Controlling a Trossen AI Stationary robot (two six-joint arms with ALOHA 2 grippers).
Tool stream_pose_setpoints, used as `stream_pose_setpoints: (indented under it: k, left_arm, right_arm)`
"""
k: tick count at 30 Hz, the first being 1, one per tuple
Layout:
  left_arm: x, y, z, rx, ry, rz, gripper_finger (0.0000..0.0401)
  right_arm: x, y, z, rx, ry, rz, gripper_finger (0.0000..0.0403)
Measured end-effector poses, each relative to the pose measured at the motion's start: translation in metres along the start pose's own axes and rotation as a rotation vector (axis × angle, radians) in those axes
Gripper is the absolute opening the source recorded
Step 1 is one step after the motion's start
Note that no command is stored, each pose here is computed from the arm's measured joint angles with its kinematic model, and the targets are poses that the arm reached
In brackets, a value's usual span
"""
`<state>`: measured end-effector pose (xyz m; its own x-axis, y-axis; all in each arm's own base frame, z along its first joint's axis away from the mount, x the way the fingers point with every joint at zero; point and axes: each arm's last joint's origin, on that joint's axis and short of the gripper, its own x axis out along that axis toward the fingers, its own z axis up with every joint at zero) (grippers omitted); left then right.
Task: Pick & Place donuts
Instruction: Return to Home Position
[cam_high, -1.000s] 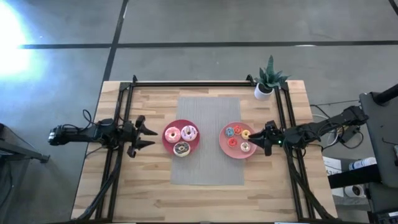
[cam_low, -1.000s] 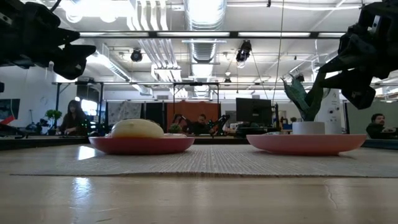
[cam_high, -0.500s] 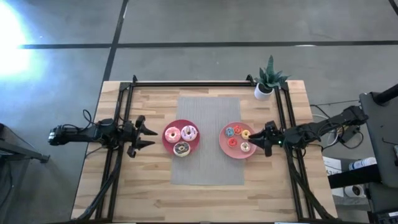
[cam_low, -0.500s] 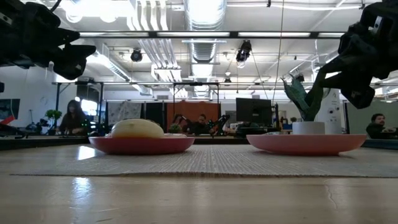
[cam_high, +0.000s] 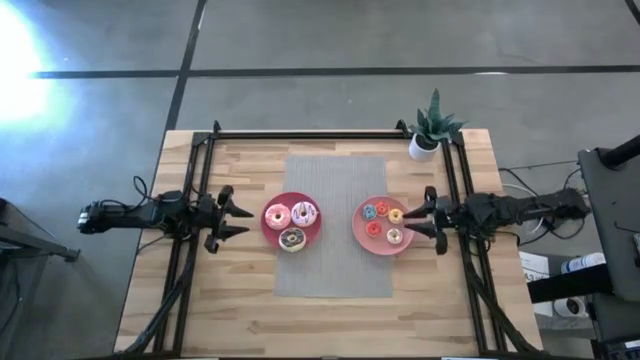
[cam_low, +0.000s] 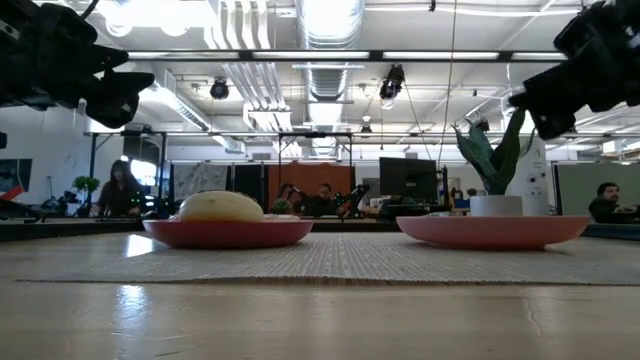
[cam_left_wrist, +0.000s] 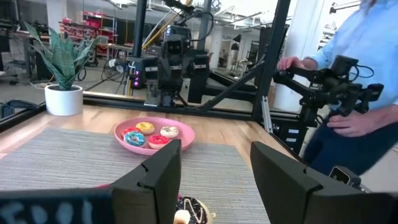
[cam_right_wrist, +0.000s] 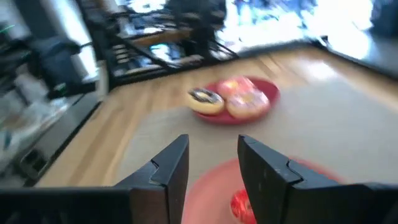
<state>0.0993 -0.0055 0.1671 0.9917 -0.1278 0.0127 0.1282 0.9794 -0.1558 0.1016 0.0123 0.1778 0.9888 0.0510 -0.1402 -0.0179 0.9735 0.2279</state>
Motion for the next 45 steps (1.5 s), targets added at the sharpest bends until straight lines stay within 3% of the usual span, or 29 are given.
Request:
stream_pose_setpoints:
  k: [5, 15, 45]
  left_arm:
    - [0.0, 0.0, 0.0, 0.0, 0.001, 0.0, 0.0167]
    - [0.0, 0.0, 0.0, 0.0, 0.001, 0.0, 0.0167]
    - [0.0, 0.0, 0.0, 0.0, 0.008, 0.002, 0.0167]
  right_arm:
    - [-0.007, -0.002, 0.005, -0.157, -0.057, 0.152, 0.0134]
    - [-0.005, -0.006, -0.006, -0.289, -0.136, 0.163, 0.0131]
    - [-0.005, -0.006, -0.006, -0.295, -0.134, 0.161, 0.013]
